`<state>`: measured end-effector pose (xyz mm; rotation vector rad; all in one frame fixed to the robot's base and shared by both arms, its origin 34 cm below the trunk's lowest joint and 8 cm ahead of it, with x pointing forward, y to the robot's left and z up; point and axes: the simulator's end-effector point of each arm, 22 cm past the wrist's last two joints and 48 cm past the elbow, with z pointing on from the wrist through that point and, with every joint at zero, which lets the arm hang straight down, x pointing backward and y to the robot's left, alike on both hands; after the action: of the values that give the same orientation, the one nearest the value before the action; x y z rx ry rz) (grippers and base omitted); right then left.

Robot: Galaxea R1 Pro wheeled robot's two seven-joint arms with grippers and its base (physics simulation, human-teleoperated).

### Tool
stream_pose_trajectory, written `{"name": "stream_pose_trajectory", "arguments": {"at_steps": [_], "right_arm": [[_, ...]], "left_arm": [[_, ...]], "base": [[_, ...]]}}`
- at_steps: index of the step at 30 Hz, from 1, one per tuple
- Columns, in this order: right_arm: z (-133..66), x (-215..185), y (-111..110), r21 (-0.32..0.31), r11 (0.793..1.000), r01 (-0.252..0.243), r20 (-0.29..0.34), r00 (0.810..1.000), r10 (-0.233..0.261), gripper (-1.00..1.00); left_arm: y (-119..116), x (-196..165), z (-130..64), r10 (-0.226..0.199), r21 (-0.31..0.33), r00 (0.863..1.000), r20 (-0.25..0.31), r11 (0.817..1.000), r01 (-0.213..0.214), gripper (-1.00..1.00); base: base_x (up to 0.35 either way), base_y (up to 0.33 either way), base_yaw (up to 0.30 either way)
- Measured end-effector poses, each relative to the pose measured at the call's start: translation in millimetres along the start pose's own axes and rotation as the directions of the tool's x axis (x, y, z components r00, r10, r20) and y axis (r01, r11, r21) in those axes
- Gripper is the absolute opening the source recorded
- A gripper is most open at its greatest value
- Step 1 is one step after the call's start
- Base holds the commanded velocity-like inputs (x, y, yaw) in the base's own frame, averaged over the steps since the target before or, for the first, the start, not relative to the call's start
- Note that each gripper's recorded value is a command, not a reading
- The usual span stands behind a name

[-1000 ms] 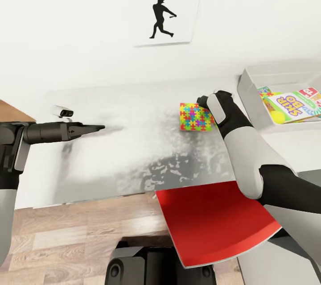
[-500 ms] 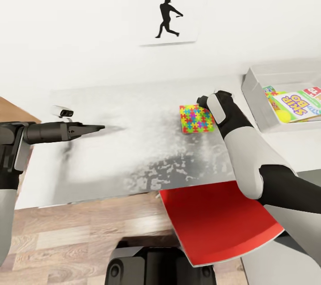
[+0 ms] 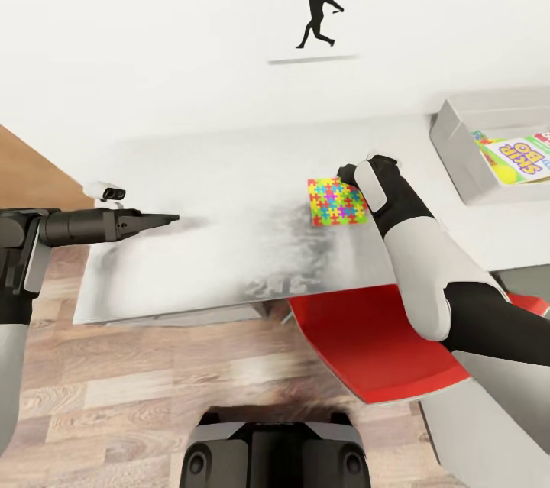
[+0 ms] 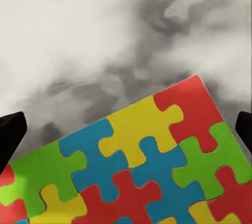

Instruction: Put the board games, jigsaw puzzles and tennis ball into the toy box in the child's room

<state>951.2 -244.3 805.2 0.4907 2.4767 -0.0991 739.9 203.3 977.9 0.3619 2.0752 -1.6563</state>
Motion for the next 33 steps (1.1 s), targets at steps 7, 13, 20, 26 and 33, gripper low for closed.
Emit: {"name": "stream_pose_trajectory", "arguments": {"at_steps": [7,13,20,26,33], "right_arm": [[-0.1,0.0,0.0,0.000,1.000,0.000,0.000,1.000,0.000,1.00],[0.1,0.3,-0.6,0.003,1.000,0.003,0.000,1.000,-0.003,1.00],[0.2,0.6,-0.6,0.002,1.000,0.003,0.000,1.000,-0.003,1.00],[0.2,0.7,-0.5,0.002,1.000,0.003,0.000,1.000,-0.003,1.00],[0.3,0.7,-0.5,0.002,1.000,0.002,-0.001,1.000,-0.002,1.00]], "left_arm": [[-0.2,-0.1,0.0,0.000,0.001,1.000,0.000,1.000,0.000,1.00],[-0.4,-0.1,0.0,0.000,0.001,1.000,0.001,1.000,0.000,1.00],[-0.6,-0.1,0.4,0.000,0.002,1.000,0.001,1.000,0.000,1.00],[-0.5,-0.2,0.1,0.000,0.002,1.000,0.001,1.000,0.000,1.00],[-0.5,-0.3,0.0,0.000,0.001,1.000,0.001,1.000,0.000,1.00]], "base": [[-0.173,0.250,0.000],[-0.165,0.256,0.000],[-0.162,0.258,0.000],[-0.159,0.259,0.000],[-0.149,0.261,0.000]]}}
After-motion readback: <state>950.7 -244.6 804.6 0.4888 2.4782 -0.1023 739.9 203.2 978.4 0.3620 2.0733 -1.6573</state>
